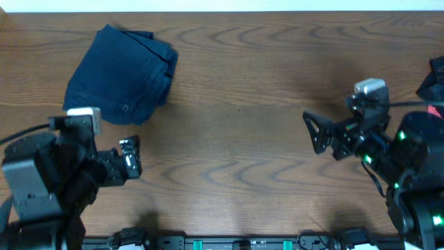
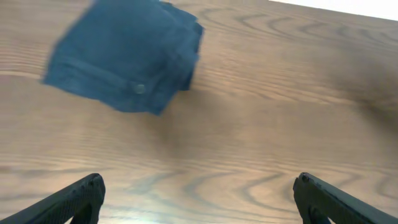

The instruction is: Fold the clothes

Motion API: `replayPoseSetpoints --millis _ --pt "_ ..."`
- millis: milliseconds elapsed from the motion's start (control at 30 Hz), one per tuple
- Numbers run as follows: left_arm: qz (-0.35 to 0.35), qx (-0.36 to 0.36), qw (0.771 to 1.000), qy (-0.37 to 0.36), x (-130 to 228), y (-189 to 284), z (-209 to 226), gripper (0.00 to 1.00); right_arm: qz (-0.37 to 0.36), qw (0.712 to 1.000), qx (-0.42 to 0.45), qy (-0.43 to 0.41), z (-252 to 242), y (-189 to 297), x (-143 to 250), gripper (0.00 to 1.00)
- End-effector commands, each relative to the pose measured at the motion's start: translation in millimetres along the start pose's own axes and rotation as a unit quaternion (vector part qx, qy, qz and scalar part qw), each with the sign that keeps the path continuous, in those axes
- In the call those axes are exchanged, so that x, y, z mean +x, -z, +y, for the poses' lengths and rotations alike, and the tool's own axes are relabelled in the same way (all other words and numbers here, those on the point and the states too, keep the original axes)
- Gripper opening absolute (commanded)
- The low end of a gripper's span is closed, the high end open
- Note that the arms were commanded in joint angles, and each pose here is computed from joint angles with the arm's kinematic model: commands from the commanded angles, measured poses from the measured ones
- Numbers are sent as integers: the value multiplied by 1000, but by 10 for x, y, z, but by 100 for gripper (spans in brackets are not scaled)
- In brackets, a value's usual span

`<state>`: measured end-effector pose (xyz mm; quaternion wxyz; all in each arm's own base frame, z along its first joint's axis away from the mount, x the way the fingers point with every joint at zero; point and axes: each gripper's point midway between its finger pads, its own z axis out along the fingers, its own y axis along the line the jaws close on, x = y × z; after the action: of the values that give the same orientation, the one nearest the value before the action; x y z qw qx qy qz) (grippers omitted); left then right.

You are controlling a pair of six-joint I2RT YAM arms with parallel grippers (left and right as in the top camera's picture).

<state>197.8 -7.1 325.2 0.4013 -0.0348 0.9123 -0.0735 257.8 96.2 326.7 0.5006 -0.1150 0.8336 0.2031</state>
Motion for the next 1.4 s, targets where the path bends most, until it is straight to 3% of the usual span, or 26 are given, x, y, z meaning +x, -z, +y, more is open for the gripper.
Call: replayPoseSetpoints --millis 0,500,633,833,967,1167,1367 --pt "-1 -34 999 -3 12 12 115 98 4 1000 -2 6 25 65 36 99" --pt "0 -34 999 -3 11 5 117 98 26 1000 0 -4 17 76 150 99" --pt "0 -34 999 -3 11 5 117 98 22 999 36 -1 -103 86 139 99" --pt "0 -34 999 -3 11 5 117 98 -69 992 58 93 -193 54 22 99" --pt "0 -34 999 -3 11 5 117 98 -117 986 45 107 -208 -42 289 99" --pt "0 -34 999 -3 11 5 117 98 -121 986 41 109 -295 -172 949 99" --pt "0 -34 999 -3 12 5 117 98 -172 976 39 124 -268 -53 1183 99"
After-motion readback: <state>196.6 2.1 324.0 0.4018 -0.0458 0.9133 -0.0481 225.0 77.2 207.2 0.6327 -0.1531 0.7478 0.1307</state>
